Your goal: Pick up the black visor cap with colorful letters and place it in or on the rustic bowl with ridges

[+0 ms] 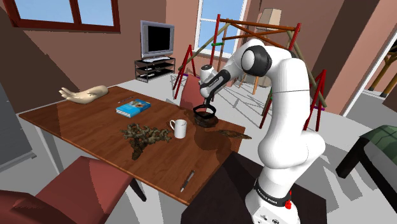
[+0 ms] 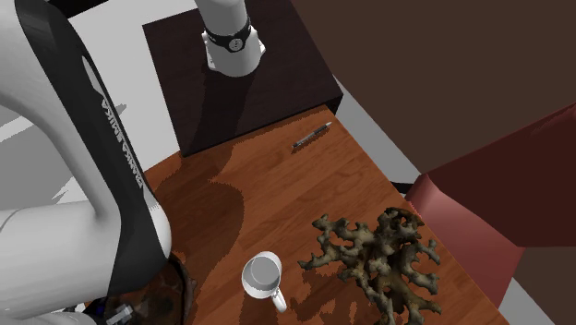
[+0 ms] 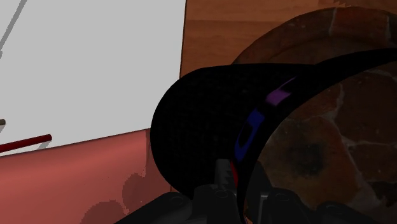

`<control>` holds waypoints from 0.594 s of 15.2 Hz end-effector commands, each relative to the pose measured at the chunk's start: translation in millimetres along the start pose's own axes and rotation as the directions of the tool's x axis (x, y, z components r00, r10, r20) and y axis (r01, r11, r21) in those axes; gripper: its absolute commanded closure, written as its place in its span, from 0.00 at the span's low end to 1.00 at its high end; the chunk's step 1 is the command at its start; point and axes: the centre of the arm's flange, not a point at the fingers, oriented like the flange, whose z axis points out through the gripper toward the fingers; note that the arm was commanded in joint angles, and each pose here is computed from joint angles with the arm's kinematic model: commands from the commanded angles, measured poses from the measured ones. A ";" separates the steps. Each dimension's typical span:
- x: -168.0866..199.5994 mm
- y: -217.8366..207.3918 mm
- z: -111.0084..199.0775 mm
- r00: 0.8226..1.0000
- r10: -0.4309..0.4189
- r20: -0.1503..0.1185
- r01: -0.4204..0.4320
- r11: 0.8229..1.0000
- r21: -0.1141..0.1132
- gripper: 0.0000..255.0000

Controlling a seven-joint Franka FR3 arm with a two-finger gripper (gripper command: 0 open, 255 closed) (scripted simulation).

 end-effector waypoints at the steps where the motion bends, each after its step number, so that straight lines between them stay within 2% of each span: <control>1: 0.1 0.1 -0.2 1.000 0.000 0.000 0.000 1.000 0.000 1.00; 2: 0.1 0.1 -0.2 1.000 0.000 0.000 0.000 1.000 0.000 1.00; 3: 0.1 0.1 -0.2 1.000 0.000 0.000 0.000 1.000 0.000 0.00; 8: 0.1 0.1 -0.2 1.000 0.000 0.000 0.000 1.000 0.000 0.00; 9: 0.1 0.1 -13.4 1.000 0.000 0.000 0.000 1.000 0.000 0.00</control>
